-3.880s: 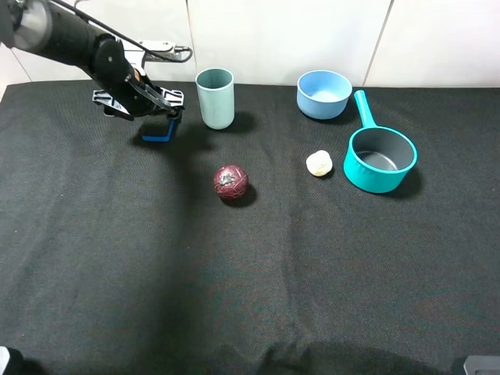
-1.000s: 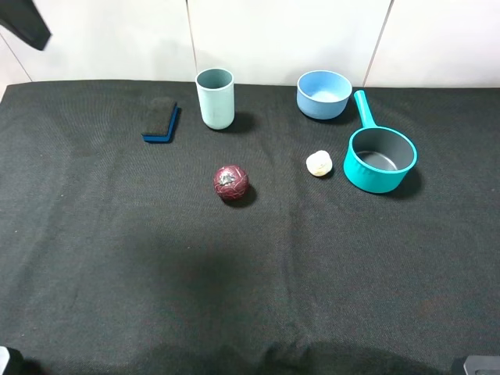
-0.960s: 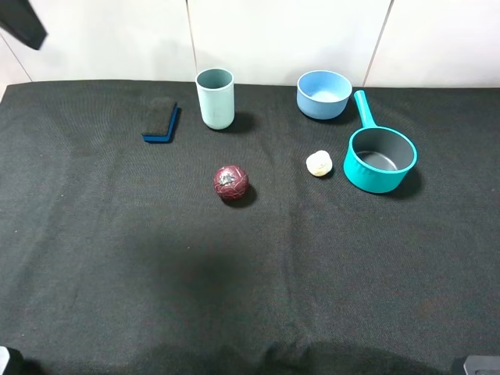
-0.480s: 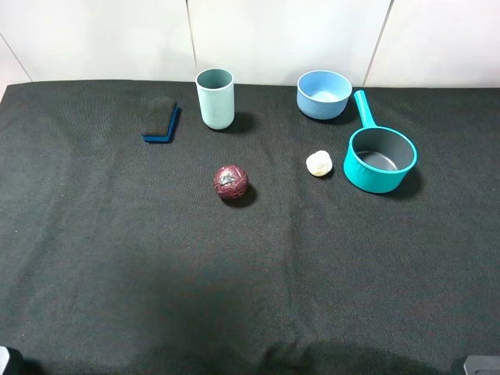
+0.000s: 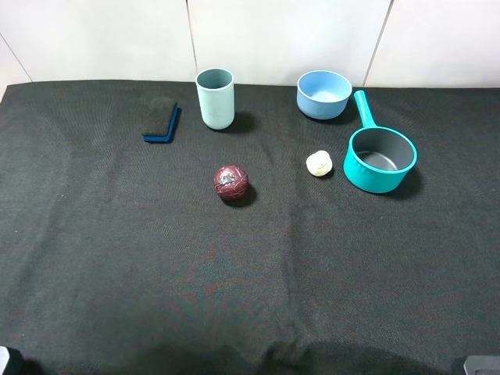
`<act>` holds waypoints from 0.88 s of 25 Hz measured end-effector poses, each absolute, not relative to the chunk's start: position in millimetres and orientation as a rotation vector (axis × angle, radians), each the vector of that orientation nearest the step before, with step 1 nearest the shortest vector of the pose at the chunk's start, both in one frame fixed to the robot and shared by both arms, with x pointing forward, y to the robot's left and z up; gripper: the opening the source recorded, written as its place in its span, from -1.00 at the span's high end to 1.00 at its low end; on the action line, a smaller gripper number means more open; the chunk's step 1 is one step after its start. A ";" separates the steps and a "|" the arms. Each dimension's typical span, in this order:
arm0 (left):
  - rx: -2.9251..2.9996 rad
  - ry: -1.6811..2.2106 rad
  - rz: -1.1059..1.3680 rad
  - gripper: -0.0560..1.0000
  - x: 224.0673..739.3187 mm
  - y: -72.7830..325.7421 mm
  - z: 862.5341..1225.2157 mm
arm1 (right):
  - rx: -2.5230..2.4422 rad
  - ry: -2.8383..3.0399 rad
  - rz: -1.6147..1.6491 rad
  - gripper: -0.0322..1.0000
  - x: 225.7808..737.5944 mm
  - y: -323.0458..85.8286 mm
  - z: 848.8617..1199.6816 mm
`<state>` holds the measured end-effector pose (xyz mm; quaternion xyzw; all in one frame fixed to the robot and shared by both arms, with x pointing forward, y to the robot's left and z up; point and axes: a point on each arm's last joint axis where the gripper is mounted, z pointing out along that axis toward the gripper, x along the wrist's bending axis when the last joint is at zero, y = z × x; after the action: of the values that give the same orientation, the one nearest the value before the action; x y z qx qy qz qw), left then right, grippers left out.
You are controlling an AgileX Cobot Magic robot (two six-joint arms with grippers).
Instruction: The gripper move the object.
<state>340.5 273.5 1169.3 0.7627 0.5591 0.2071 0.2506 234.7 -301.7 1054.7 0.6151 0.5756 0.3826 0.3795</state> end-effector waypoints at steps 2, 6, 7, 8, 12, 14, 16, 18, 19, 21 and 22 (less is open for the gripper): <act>2.062 1.512 0.576 -0.98 327.2 277.5 1163.8 | 1.571 1.470 0.977 -0.41 234.7 -301.7 1054.7; 2.032 1.490 0.602 -0.98 304.4 284.3 1154.1 | 1.571 1.470 0.977 -0.41 234.7 -301.7 1054.7; 2.020 1.481 0.612 -0.98 298.5 286.1 1152.9 | 1.571 1.470 0.977 -0.41 234.7 -301.7 1054.7; 2.011 1.472 0.621 -0.98 293.2 287.7 1151.1 | 1.571 1.470 0.977 -0.41 234.7 -301.7 1054.7; 2.013 1.430 0.651 -0.98 277.8 292.3 1140.8 | 1.571 1.470 0.977 -0.41 234.7 -301.7 1054.7; 2.029 1.415 0.657 -0.98 273.5 293.6 1133.5 | 1.571 1.470 0.977 -0.41 234.7 -301.7 1054.7; 2.038 1.414 0.655 -0.98 269.9 294.7 1125.3 | 1.571 1.470 0.977 -0.41 234.7 -301.7 1054.7; 2.048 1.419 0.648 -0.98 267.2 295.5 1116.1 | 1.571 1.470 0.977 -0.41 234.7 -301.7 1054.7; 2.053 1.422 0.644 -0.98 265.5 296.0 1110.7 | 1.571 1.470 0.977 -0.41 234.7 -301.7 1054.7; 2.061 1.426 0.639 -0.98 261.8 297.1 1100.3 | 1.571 1.470 0.977 -0.41 234.7 -301.7 1054.7; 2.060 1.425 0.640 -0.98 259.6 297.8 1096.3 | 1.571 1.470 0.977 -0.41 234.7 -301.7 1054.7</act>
<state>259.6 297.8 1096.3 0.7661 0.5299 0.2382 0.2748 234.7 -301.7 1054.7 0.6151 0.5756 0.3826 0.3795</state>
